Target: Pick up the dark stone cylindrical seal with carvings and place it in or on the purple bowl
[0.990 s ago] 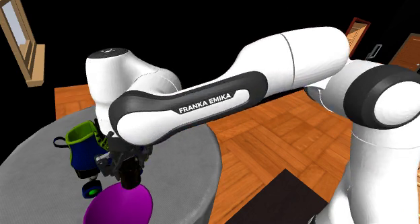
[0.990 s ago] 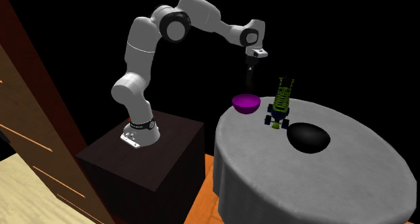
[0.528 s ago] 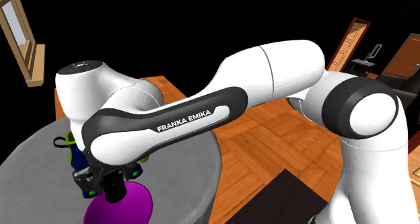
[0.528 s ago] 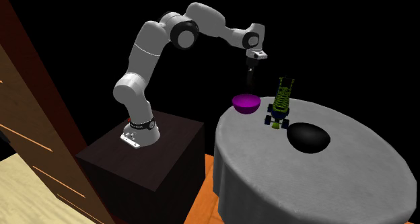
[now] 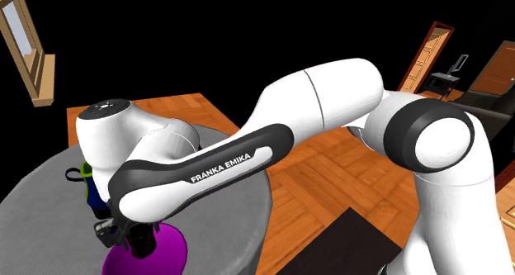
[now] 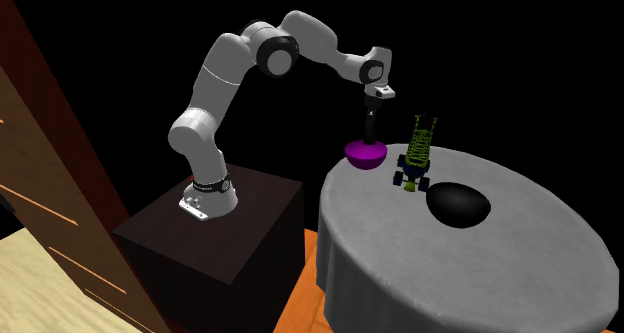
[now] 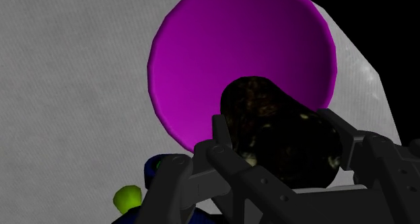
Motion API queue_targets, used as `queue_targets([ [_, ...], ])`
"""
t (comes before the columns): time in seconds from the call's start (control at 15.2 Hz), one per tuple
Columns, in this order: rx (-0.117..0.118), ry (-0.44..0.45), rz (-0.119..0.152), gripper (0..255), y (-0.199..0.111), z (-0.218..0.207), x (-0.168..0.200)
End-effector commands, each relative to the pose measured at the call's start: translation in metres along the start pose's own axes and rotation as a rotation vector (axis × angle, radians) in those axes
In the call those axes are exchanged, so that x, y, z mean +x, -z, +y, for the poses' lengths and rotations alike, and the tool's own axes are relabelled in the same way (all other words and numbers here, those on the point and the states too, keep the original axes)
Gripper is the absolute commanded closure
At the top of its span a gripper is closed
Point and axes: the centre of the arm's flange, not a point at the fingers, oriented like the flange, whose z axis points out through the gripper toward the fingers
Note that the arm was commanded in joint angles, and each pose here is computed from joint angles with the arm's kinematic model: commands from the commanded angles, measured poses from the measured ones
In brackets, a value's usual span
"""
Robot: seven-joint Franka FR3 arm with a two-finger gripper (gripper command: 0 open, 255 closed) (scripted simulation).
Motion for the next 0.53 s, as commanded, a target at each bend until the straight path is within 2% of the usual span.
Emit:
queue_targets([
  [0.0,0.001,0.000,0.001,255,-0.011,0.000,0.001],
  [0.2,0.001,0.000,0.001,255,-0.027,0.000,0.001],
  [0.46,0.001,0.000,0.001,255,-0.029,0.000,0.001],
])
